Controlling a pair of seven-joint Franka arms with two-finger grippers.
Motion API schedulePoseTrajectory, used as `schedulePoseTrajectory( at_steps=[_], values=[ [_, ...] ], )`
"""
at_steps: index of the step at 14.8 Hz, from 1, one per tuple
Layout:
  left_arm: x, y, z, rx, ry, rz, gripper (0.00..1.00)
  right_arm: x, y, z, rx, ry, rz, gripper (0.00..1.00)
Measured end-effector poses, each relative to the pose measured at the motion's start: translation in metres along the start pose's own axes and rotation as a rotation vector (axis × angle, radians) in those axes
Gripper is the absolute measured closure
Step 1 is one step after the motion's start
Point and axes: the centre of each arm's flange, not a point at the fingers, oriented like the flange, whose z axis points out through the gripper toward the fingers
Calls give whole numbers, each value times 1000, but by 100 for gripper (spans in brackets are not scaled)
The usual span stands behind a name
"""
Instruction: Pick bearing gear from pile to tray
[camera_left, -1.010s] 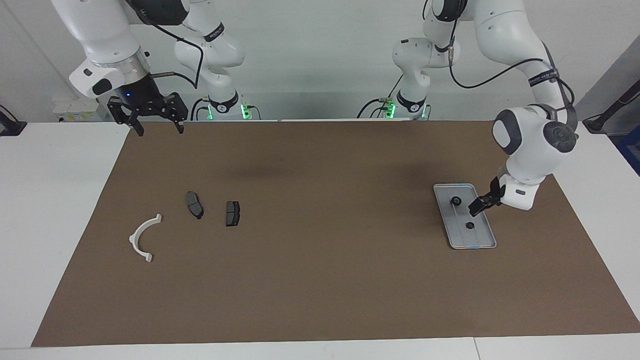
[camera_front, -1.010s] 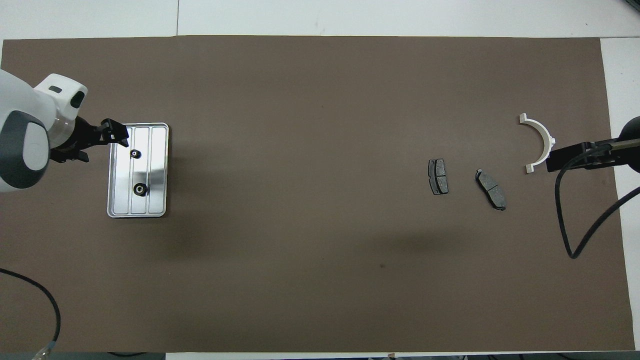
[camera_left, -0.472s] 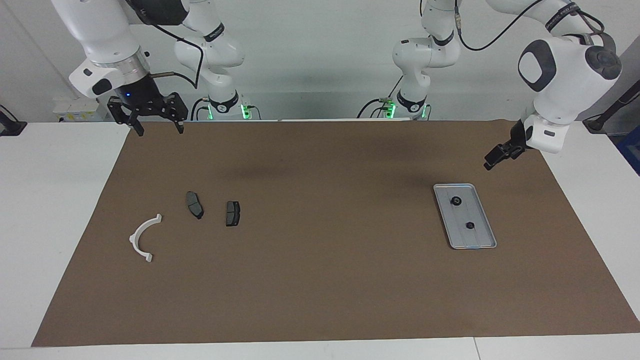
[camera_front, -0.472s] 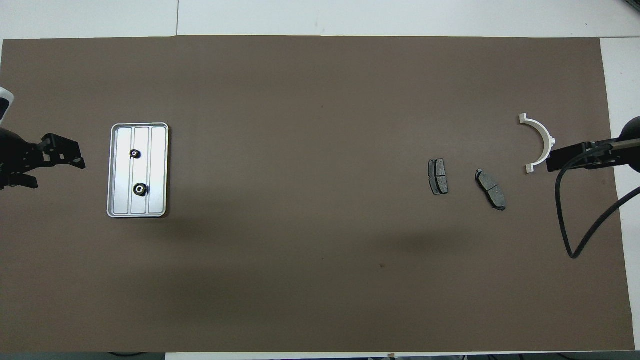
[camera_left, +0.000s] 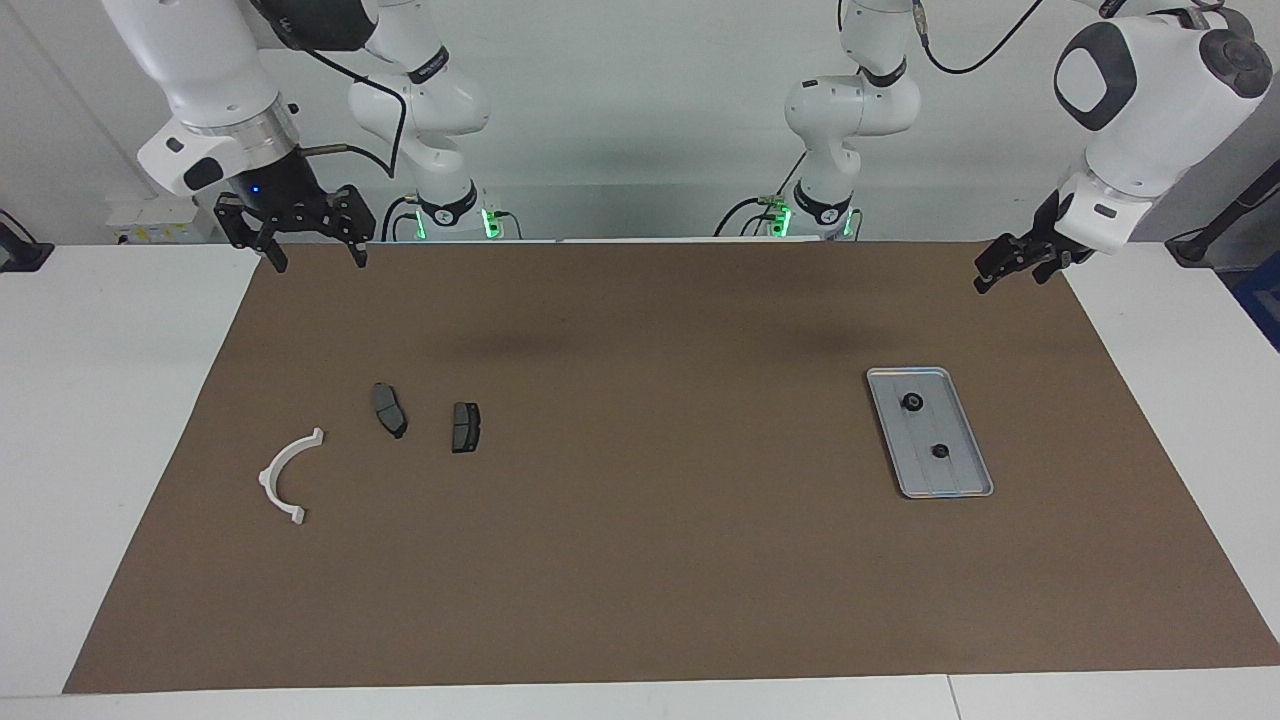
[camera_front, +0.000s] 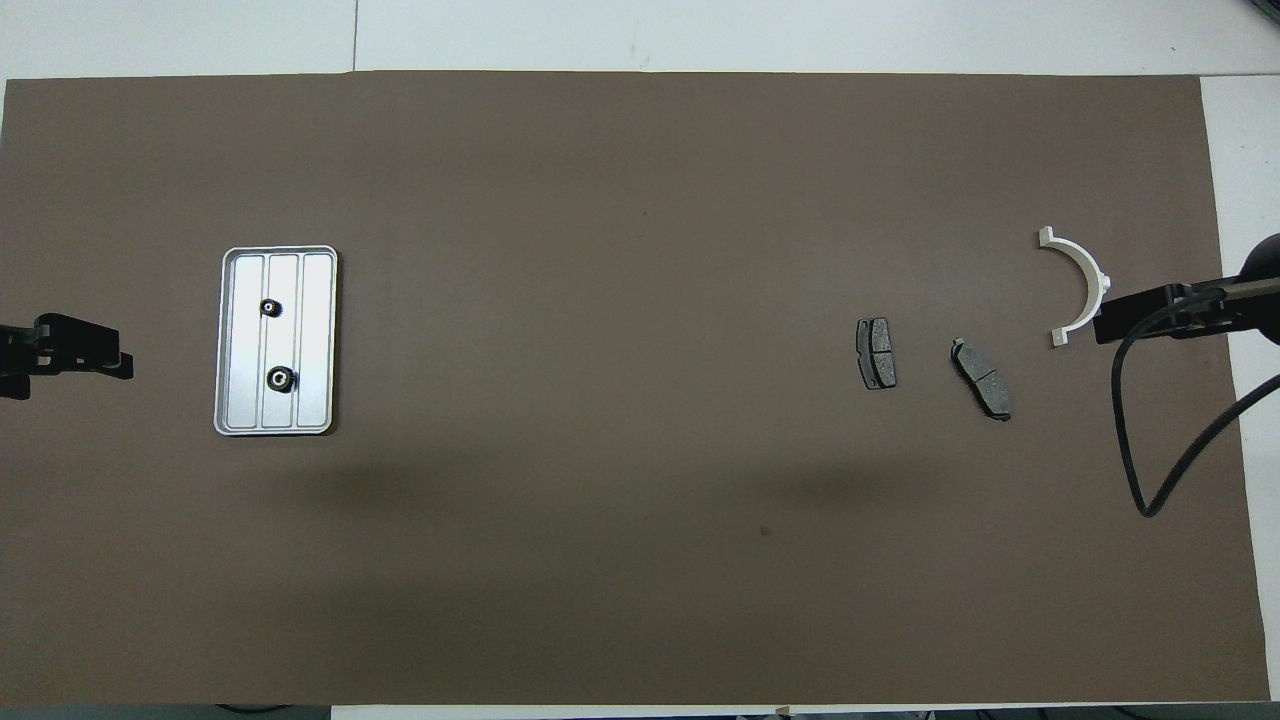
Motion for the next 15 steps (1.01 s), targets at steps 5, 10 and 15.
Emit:
schedulePoseTrajectory(
  at_steps=[5, 10, 15],
  values=[
    [16, 14, 16, 5, 57, 34, 0, 0, 0, 0, 0, 0, 0, 0],
    [25, 25, 23, 9, 48, 53, 0, 0, 0, 0, 0, 1, 0, 0],
    [23, 35, 17, 10, 47, 70, 0, 0, 0, -1, 0, 1, 0, 0]
  ],
)
